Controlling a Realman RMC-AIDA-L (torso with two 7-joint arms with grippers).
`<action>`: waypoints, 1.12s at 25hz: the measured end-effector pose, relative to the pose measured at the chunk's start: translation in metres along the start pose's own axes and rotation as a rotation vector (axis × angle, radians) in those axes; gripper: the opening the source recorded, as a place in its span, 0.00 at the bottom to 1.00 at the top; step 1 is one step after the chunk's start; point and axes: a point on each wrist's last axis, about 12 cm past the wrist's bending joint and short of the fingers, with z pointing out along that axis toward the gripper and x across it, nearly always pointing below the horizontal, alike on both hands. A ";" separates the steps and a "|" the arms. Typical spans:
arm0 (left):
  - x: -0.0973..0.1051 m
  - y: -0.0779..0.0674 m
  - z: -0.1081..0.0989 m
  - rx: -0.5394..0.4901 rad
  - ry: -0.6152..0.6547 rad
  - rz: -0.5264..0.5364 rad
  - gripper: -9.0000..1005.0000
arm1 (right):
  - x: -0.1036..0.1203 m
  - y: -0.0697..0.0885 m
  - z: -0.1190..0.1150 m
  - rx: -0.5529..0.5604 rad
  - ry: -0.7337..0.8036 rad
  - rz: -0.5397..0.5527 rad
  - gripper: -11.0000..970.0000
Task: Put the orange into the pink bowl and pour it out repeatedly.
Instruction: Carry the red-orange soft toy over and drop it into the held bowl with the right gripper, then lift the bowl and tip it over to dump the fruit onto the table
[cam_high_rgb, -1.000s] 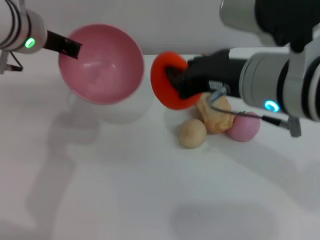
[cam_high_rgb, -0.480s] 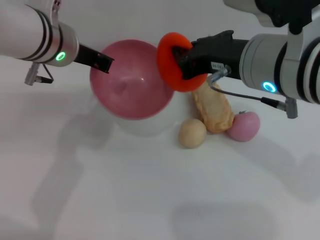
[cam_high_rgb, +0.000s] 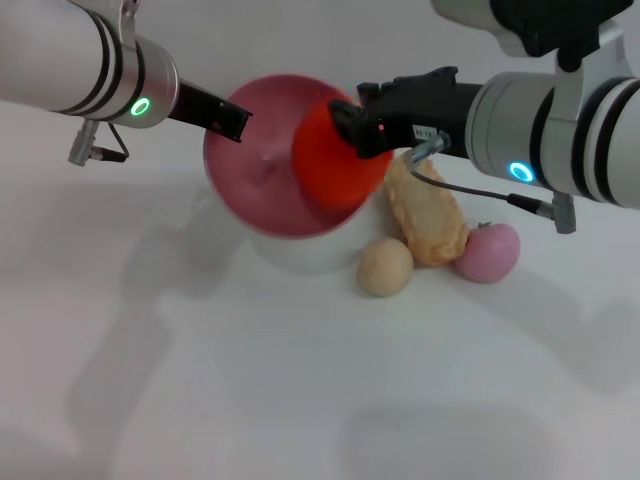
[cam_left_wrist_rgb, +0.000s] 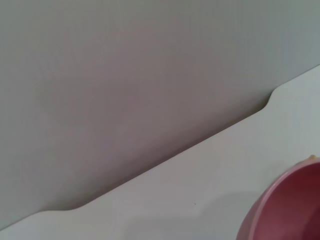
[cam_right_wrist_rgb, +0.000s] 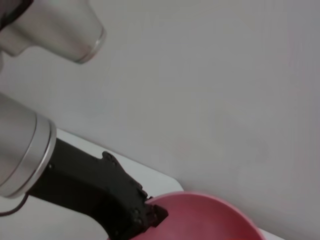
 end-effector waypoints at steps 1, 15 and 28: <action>0.000 0.000 0.000 0.002 0.000 -0.001 0.04 | 0.000 -0.001 0.000 0.001 -0.002 0.002 0.25; 0.003 -0.005 -0.002 -0.008 -0.057 0.078 0.04 | 0.017 -0.064 -0.030 0.194 -0.008 0.209 0.54; 0.031 -0.061 0.009 -0.037 -0.216 0.446 0.04 | 0.120 -0.149 -0.071 0.307 0.106 0.593 0.54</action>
